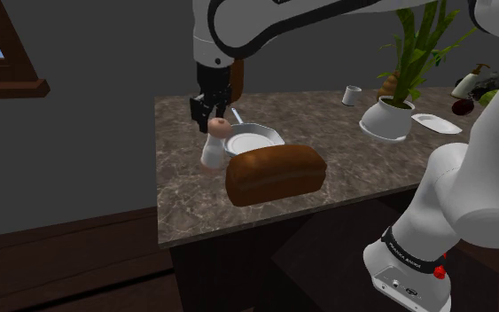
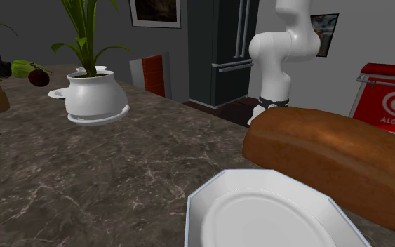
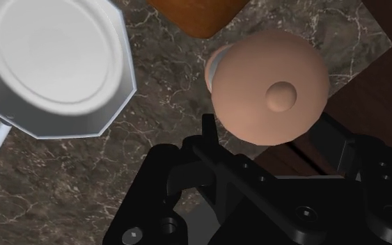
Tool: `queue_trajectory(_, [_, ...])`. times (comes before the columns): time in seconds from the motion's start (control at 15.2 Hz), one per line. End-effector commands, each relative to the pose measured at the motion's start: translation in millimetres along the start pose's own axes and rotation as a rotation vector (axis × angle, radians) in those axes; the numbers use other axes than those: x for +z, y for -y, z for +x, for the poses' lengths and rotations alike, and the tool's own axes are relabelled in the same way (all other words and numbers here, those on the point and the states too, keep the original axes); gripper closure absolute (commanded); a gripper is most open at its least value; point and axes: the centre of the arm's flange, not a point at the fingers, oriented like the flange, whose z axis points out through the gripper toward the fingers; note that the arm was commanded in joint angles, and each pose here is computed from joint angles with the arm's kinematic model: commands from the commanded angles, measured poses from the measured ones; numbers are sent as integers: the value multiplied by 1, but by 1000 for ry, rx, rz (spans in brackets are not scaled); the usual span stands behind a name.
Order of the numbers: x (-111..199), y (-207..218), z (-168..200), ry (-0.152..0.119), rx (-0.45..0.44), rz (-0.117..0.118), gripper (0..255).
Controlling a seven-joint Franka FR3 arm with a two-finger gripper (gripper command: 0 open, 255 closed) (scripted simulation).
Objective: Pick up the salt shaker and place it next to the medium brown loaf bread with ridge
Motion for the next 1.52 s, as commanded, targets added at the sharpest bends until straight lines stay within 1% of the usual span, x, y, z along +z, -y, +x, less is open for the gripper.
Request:
queue_trajectory(0.0, [11,-1,0,-1,0,0,255])
queue_trajectory(0.53, [56,0,-2,-1,0,0,255])
queue_trajectory(1.06, [56,0,-2,-1,0,0,255])
queue_trajectory(1.12, [56,0,-2,-1,0,0,0])
queue_trajectory(1.45, [56,0,-2,-1,0,0,0])
